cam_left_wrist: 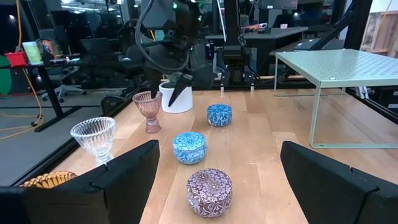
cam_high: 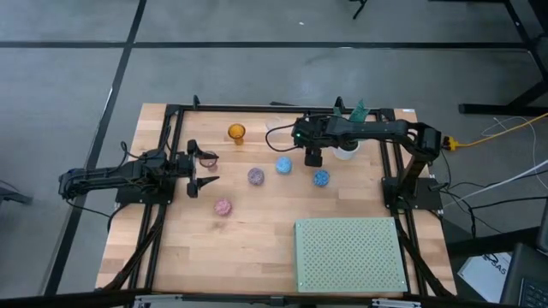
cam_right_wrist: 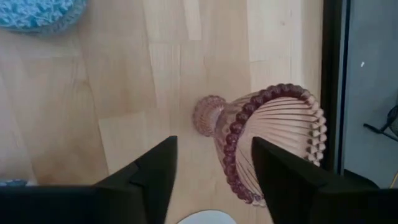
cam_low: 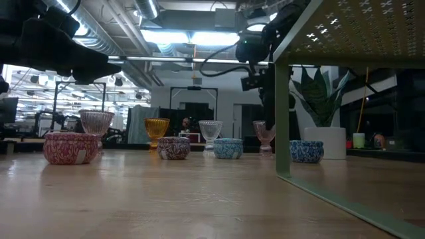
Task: Pick & Place candle stick holders
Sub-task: Put the top pink glass candle holder on the shelf
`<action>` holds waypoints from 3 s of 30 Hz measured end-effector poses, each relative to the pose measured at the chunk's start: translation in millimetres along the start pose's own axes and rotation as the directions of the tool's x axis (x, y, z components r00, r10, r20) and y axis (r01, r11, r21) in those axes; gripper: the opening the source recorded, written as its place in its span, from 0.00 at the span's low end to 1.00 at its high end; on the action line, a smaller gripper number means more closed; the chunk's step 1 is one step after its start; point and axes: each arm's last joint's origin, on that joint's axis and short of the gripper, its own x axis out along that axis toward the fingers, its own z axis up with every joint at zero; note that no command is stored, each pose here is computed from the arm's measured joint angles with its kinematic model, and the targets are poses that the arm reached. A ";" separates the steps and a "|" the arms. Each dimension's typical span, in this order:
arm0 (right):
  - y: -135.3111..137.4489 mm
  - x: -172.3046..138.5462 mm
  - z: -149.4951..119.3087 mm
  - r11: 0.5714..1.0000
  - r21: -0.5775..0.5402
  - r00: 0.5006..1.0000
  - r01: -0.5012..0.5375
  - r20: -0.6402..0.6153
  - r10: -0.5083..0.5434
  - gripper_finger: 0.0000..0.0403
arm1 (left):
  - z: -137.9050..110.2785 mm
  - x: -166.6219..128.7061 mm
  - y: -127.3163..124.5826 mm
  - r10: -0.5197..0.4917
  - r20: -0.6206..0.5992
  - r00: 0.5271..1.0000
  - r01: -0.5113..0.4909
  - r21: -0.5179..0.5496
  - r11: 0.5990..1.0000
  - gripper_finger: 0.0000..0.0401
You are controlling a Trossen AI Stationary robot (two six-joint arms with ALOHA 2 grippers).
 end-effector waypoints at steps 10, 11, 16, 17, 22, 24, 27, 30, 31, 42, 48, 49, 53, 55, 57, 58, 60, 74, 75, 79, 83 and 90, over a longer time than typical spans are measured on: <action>-4.1 3.4 -1.7 1.000 0.011 1.000 -0.003 -0.013 0.003 0.15 | -0.1 0.0 0.0 0.000 0.000 1.000 0.000 0.000 1.000 0.83; -3.9 3.4 -1.7 1.000 0.011 1.000 -0.004 -0.013 0.004 0.12 | -0.1 0.0 0.0 0.000 -0.001 1.000 0.000 0.000 1.000 0.83; -3.1 3.1 -2.1 1.000 0.008 0.999 -0.030 -0.011 0.030 0.05 | -0.1 0.0 0.0 0.000 0.000 1.000 0.000 0.000 1.000 0.83; -3.2 2.4 -2.2 0.999 0.009 0.999 -0.033 -0.010 0.033 0.05 | -0.1 0.0 0.0 -0.001 -0.001 1.000 0.001 0.000 1.000 0.83; -9.6 -12.0 4.4 0.998 0.008 0.998 -0.056 -0.008 0.056 0.06 | -0.1 0.0 0.0 -0.001 0.000 1.000 0.001 0.000 1.000 0.83; -12.8 -22.0 8.9 0.997 0.006 0.997 -0.082 0.000 0.082 0.05 | -0.1 0.0 0.0 -0.001 0.000 1.000 0.001 0.000 1.000 0.83; -16.1 -40.4 17.9 0.994 -0.003 0.994 -0.107 0.028 0.107 0.05 | -0.1 0.0 0.0 -0.001 0.000 1.000 0.001 0.000 1.000 0.83; -16.6 -62.1 26.0 0.993 -0.023 0.992 -0.114 0.045 0.115 0.05 | -0.1 0.0 0.0 -0.001 0.000 1.000 0.001 0.000 1.000 0.83; -16.1 -69.5 28.1 0.993 -0.031 0.992 -0.116 0.048 0.117 0.05 | -0.1 0.0 0.0 -0.001 0.000 1.000 0.001 0.000 1.000 0.83; 13.2 -149.1 39.1 0.985 -0.089 0.984 -0.148 0.084 0.155 0.05 | -0.1 0.0 0.0 -0.001 -0.001 1.000 0.001 0.000 1.000 0.83; 37.7 -185.4 30.9 0.980 -0.094 0.981 -0.175 0.073 0.182 0.06 | -0.1 0.0 0.0 -0.001 -0.001 1.000 0.001 0.000 1.000 0.83; 41.6 -192.4 27.1 0.980 -0.090 0.979 -0.180 0.079 0.187 0.06 | -0.1 0.0 0.0 -0.001 0.000 1.000 0.001 0.000 1.000 0.83; 59.7 -218.3 9.0 0.977 -0.069 0.973 -0.202 0.097 0.208 0.07 | -0.1 0.0 0.0 -0.001 0.000 1.000 0.001 0.000 1.000 0.83; 69.9 -229.6 0.6 0.975 -0.059 0.970 -0.216 0.106 0.221 0.06 | -0.1 0.0 0.0 -0.001 0.000 1.000 0.001 0.000 1.000 0.83; 77.8 -242.4 -10.9 0.972 -0.046 0.966 -0.231 0.113 0.234 0.05 | -0.1 0.0 0.0 -0.001 0.000 1.000 0.001 0.000 1.000 0.83; 80.7 -248.9 -17.5 0.971 -0.034 0.964 -0.238 0.114 0.240 0.05 | -0.1 0.0 0.0 -0.001 0.000 1.000 0.001 0.000 1.000 0.83; 88.4 -261.0 -27.3 0.965 -0.014 0.955 -0.260 0.142 0.260 0.05 | -0.1 0.0 0.0 -0.001 0.000 1.000 0.001 0.000 1.000 0.83; 150.7 -306.8 -76.3 0.878 0.139 0.886 -0.457 0.155 0.437 0.06 | -0.1 0.0 0.0 -0.001 0.000 1.000 0.001 0.000 1.000 0.83; 156.2 -307.9 -78.8 0.869 0.156 0.882 -0.469 0.142 0.450 0.06 | -0.1 0.0 0.0 -0.001 0.000 1.000 0.001 0.000 1.000 0.83; 173.3 -314.9 -91.5 0.834 0.212 0.860 -0.510 0.094 0.502 0.06 | -0.1 0.0 0.0 -0.001 0.000 1.000 0.001 0.000 1.000 0.83; 189.9 -323.5 -109.3 0.806 0.252 0.839 -0.535 0.053 0.541 0.06 | -0.1 0.0 0.0 -0.001 0.000 1.000 0.001 0.000 1.000 0.83; 225.8 -309.3 -147.1 0.832 0.341 0.867 -0.438 -0.085 0.492 0.06 | -0.1 0.0 0.0 -0.001 0.000 1.000 0.001 0.000 1.000 0.83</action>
